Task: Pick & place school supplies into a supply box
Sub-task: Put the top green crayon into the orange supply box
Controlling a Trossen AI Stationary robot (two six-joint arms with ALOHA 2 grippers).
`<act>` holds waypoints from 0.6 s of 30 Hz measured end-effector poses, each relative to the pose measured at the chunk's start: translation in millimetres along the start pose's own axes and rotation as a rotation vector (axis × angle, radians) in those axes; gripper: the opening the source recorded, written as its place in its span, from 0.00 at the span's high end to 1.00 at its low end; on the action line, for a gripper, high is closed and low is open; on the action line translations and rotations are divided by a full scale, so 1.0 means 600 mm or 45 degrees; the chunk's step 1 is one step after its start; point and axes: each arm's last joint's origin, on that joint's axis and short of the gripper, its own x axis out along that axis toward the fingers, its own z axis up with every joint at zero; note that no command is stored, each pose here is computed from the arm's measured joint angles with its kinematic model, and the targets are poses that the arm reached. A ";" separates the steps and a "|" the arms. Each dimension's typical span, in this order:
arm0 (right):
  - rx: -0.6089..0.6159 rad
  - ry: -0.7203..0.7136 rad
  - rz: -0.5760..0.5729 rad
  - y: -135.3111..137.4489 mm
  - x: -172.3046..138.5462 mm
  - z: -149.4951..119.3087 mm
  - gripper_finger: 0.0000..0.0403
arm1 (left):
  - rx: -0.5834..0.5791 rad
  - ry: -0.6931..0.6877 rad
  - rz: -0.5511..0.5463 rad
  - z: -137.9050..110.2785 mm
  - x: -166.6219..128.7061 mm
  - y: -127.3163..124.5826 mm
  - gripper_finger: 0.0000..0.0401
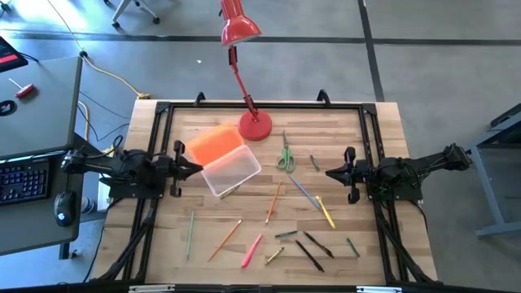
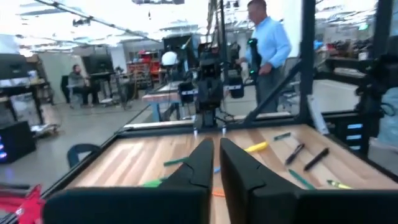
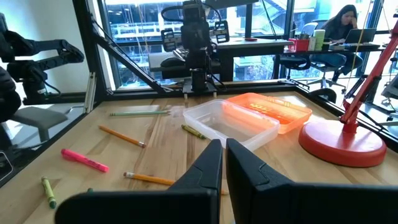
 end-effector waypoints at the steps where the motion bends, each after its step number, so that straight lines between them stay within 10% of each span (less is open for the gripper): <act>1: 0.000 0.000 0.000 0.000 0.000 0.000 1.00 | 0.002 0.011 0.020 -0.001 0.000 0.001 0.81; 18: -0.100 -0.001 -0.004 0.000 0.000 0.000 1.00 | -0.046 -0.093 0.229 0.015 0.001 0.010 0.59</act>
